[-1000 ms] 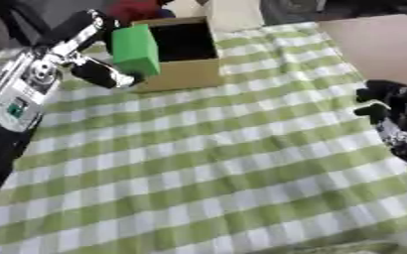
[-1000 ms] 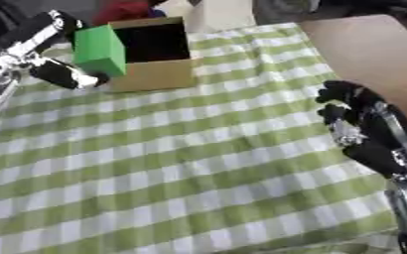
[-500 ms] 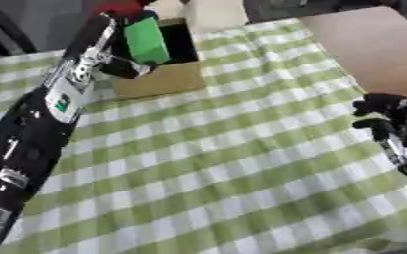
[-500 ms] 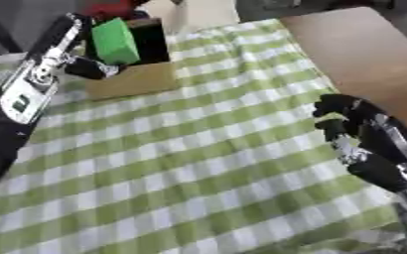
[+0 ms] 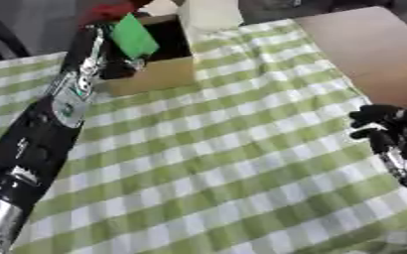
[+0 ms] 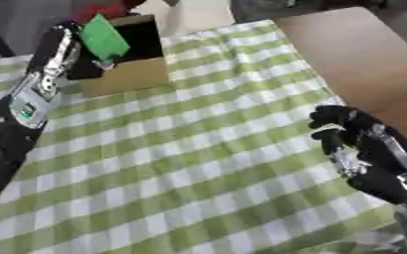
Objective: Pick up objects on the table and place them in the box.
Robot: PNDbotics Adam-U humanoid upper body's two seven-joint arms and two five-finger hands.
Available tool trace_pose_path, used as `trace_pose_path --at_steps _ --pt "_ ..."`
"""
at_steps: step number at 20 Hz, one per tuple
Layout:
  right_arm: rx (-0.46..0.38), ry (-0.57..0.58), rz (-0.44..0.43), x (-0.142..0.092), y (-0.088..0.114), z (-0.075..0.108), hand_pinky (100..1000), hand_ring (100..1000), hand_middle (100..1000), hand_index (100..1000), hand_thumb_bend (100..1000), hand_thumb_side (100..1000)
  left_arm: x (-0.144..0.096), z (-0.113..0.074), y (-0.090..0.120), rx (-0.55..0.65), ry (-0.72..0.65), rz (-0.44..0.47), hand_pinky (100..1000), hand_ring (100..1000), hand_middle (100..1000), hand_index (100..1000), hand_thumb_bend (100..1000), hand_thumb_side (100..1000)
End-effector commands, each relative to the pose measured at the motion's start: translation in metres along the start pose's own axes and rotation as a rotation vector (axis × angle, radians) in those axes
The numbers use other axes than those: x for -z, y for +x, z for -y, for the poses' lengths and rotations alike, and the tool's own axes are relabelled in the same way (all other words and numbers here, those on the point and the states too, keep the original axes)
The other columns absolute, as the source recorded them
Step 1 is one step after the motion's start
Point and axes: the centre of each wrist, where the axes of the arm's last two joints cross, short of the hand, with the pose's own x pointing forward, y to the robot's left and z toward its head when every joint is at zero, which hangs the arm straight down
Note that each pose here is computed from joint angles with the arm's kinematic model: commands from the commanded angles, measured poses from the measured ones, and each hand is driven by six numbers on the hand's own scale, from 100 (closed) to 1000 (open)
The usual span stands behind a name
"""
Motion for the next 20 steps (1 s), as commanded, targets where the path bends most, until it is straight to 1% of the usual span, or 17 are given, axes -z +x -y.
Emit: trace_pose_path --at_steps 1,2,3,5,6,10,12,15,16,20 --pt "-0.019 0.007 0.015 0.002 0.004 0.004 731 880 651 845 100 400 0.005 -0.018 -0.004 0.013 0.039 0.003 910 858 906 904 646 579" --pt "-0.019 0.008 0.014 0.002 0.004 0.004 731 880 651 844 100 399 0.005 -0.018 -0.004 0.008 0.041 -0.002 915 865 913 911 636 603" --pt "-0.018 0.008 0.013 0.001 0.004 0.004 731 880 651 844 100 399 0.005 -0.019 -0.004 0.0 0.044 -0.005 916 864 912 909 637 603" --pt "-0.017 0.008 0.01 0.0 0.003 0.004 731 879 650 843 100 398 0.004 -0.02 -0.004 -0.02 0.05 0.0 911 852 894 890 637 585" --pt "-0.017 0.006 0.008 0.0 0.003 0.004 731 879 650 843 100 401 0.004 -0.021 -0.003 -0.032 0.052 0.006 905 831 865 877 629 563" --pt "-0.015 -0.006 -0.004 -0.005 0.001 0.004 731 878 649 842 100 394 0.0 -0.03 0.004 -0.124 0.046 0.062 906 788 801 851 558 520" --pt "-0.017 -0.014 -0.009 -0.007 0.0 0.005 731 878 648 841 100 391 -0.005 -0.039 0.009 -0.19 0.031 0.105 902 767 772 835 493 507" --pt "-0.021 -0.03 -0.013 -0.009 0.0 0.007 731 878 648 840 100 389 -0.021 -0.056 0.015 -0.305 -0.008 0.179 914 763 759 833 462 508" --pt "-0.022 -0.035 -0.015 -0.01 -0.001 0.008 731 878 648 840 100 387 -0.028 -0.062 0.016 -0.348 -0.017 0.195 921 761 756 830 437 495" --pt "-0.035 -0.058 -0.016 -0.013 0.0 0.011 732 878 648 839 100 383 -0.062 -0.083 0.022 -0.487 -0.035 0.268 925 759 751 824 414 490"
